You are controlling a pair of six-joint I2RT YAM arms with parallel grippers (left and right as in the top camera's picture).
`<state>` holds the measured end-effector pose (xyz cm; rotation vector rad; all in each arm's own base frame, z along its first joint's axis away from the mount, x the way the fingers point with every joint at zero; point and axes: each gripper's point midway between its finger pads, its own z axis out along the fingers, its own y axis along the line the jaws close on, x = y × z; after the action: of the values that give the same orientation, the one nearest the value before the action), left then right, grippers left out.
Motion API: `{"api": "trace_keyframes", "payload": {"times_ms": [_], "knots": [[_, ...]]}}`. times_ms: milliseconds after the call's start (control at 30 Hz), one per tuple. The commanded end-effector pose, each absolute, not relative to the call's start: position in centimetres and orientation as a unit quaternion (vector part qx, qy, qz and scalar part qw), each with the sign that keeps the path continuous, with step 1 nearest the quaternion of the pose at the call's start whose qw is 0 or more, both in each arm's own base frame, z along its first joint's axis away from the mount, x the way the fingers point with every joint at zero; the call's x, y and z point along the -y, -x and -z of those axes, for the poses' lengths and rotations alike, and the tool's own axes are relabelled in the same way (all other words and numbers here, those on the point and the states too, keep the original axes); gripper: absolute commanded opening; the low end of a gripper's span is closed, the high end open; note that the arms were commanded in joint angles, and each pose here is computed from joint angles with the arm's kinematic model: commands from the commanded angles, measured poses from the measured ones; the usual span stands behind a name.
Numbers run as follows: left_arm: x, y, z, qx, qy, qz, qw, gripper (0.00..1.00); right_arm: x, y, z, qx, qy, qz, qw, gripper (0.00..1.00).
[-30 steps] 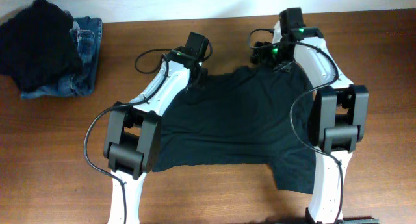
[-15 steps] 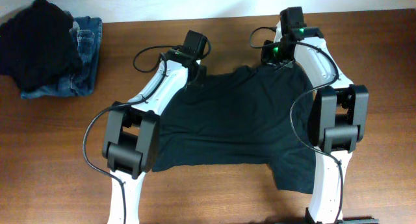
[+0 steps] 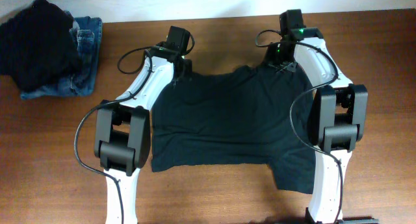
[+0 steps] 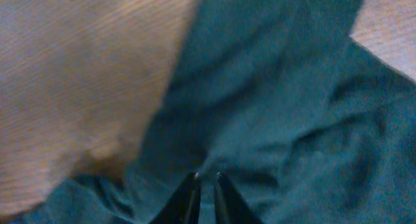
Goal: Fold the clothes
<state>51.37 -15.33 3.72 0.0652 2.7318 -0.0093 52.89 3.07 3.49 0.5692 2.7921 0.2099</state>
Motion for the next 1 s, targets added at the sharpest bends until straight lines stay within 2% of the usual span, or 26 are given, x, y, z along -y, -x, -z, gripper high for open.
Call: {"api": "trace_keyframes", "payload": {"times_ms": [0,100,433,467,533,567,767,967], "knots": [[16.0,-51.3,-1.5,-0.983,-0.019,0.012,0.185,0.01,-2.1,-52.6,-2.8,-0.962,-0.233,-0.060,0.130,0.21],[16.1,-51.1,-0.4,-0.984,-0.018,0.012,0.174,0.02,-2.1,-52.5,-2.7,-0.962,-0.236,-0.059,0.127,0.30],[16.2,-51.1,-0.4,-0.985,-0.019,0.018,0.173,0.01,-0.8,-50.8,-2.3,-0.944,-0.311,-0.059,0.089,0.30],[16.2,-51.1,-0.4,-0.985,-0.019,0.018,0.173,0.01,-0.9,-50.8,-2.3,-0.945,-0.310,-0.060,0.089,0.33],[16.3,-51.1,-0.4,-0.984,-0.019,0.018,0.174,0.01,-1.0,-50.8,-2.3,-0.945,-0.309,-0.060,0.089,0.48],[16.3,-51.1,-0.4,-0.984,-0.019,0.018,0.174,0.02,-1.0,-50.9,-2.3,-0.945,-0.309,-0.061,0.090,0.49],[16.2,-51.1,-0.3,-0.984,-0.019,0.018,0.174,0.01,-1.0,-51.2,-2.2,-0.944,-0.309,-0.063,0.097,0.50],[16.3,-51.1,-0.3,-0.984,-0.017,0.018,0.174,0.01,-1.4,-51.5,-0.9,-0.942,-0.310,-0.077,0.103,0.44]]}}
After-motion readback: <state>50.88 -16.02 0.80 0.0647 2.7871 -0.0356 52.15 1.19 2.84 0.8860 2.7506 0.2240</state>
